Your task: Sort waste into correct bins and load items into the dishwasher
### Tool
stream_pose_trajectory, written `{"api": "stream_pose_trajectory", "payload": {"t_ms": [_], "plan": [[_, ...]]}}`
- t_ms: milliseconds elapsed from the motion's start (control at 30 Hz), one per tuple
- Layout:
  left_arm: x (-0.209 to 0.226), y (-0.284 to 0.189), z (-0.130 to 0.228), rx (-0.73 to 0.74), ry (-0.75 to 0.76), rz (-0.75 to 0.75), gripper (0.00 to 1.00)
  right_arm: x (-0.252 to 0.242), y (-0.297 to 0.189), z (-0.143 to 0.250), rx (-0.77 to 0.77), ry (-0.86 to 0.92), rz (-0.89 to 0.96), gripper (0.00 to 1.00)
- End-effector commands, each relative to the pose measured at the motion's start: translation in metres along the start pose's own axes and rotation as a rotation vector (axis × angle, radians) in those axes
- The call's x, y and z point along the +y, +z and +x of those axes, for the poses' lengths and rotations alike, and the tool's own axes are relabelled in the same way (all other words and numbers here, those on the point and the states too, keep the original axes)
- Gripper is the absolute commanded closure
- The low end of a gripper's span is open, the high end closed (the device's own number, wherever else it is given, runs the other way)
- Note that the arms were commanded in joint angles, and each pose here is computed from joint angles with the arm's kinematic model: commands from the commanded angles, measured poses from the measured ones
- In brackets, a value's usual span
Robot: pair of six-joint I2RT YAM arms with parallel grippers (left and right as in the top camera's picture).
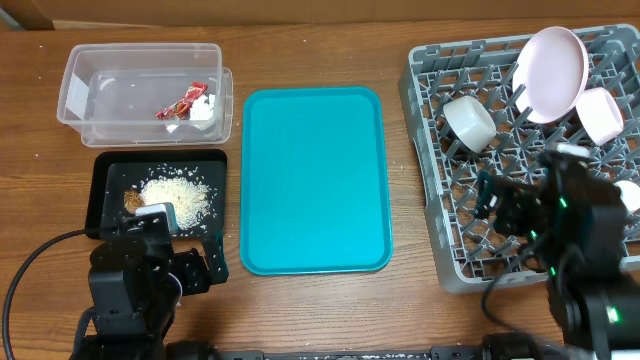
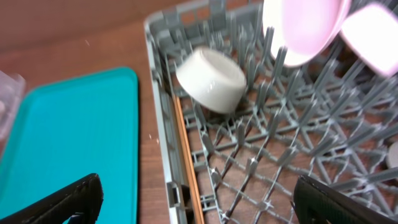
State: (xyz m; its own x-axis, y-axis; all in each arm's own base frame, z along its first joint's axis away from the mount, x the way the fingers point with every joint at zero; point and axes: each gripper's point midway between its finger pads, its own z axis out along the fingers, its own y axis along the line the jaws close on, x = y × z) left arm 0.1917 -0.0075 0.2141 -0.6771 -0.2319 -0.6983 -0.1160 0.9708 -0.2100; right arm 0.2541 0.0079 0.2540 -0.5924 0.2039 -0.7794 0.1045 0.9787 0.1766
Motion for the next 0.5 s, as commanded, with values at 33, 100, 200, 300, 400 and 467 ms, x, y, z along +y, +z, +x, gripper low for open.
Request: {"api": "stream_pose_trajectory", "payload": {"t_ms": [33, 100, 200, 300, 400, 467], "plan": [[-0.001, 0.000, 0.002, -0.003, -0.005, 0.008, 0.00, 0.000, -0.042, -0.013, -0.225, -0.007, -0.036, 0.00], [-0.001, 0.000, 0.002, -0.003, -0.005, 0.008, 0.00, 0.000, -0.046, -0.012, -0.282, -0.007, -0.049, 0.00], [-0.001, 0.000, 0.002, -0.003, -0.005, 0.008, 0.00, 0.000, -0.048, -0.004, -0.370, -0.001, -0.081, 0.00], [-0.001, 0.000, 0.002, -0.003, -0.005, 0.008, 0.00, 0.002, -0.044, 0.003, -0.449, -0.005, -0.121, 0.00], [-0.001, 0.000, 0.002, -0.002, -0.005, 0.008, 0.00, 0.006, -0.036, 0.009, -0.528, -0.013, -0.166, 0.00], [-0.001, 0.000, 0.002, -0.002, -0.005, 0.008, 0.00, 0.008, -0.032, 0.012, -0.585, -0.019, -0.192, 0.00]]}}
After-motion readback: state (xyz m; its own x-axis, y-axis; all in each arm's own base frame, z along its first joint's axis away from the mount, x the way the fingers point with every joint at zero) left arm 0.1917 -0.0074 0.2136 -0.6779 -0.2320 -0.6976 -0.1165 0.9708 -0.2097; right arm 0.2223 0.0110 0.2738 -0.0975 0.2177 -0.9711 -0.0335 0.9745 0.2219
